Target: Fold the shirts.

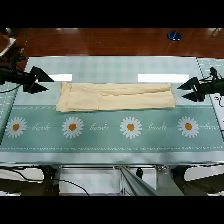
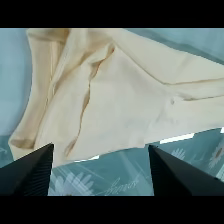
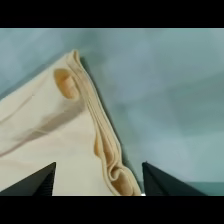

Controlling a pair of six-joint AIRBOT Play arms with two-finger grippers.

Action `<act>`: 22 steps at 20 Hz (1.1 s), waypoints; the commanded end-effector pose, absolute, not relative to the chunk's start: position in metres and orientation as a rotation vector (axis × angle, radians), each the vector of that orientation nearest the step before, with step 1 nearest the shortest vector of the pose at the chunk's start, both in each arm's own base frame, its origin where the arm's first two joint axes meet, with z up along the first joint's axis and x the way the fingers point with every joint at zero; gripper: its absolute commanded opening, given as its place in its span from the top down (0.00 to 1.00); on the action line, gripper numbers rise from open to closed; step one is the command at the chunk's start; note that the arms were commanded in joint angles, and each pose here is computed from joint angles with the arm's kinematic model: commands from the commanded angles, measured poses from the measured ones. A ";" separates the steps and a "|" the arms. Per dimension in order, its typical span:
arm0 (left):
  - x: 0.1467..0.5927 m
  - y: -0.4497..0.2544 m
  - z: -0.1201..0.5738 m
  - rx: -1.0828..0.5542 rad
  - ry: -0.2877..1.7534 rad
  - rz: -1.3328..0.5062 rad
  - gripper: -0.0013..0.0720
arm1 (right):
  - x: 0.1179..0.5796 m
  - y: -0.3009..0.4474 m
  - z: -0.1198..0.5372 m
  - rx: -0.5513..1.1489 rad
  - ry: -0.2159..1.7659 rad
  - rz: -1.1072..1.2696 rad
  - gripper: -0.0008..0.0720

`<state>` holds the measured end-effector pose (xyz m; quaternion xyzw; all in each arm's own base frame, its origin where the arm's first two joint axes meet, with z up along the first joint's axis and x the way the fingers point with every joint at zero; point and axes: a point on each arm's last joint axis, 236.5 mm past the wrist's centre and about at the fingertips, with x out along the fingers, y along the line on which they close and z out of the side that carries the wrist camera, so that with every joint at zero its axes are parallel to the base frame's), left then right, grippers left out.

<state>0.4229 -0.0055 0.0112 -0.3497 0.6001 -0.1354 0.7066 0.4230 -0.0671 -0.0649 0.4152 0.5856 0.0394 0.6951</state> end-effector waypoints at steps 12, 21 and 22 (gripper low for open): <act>0.384 -0.170 0.031 -0.521 1.087 -0.468 0.92 | 0.445 0.024 -0.056 0.841 1.311 0.290 0.97; 0.375 -0.330 0.024 -0.306 1.020 -0.732 0.94 | 0.313 0.009 0.064 0.431 1.199 0.168 0.97; 0.372 -0.359 0.020 -0.287 1.038 -0.778 0.94 | 0.299 0.014 0.077 0.428 1.165 0.161 0.97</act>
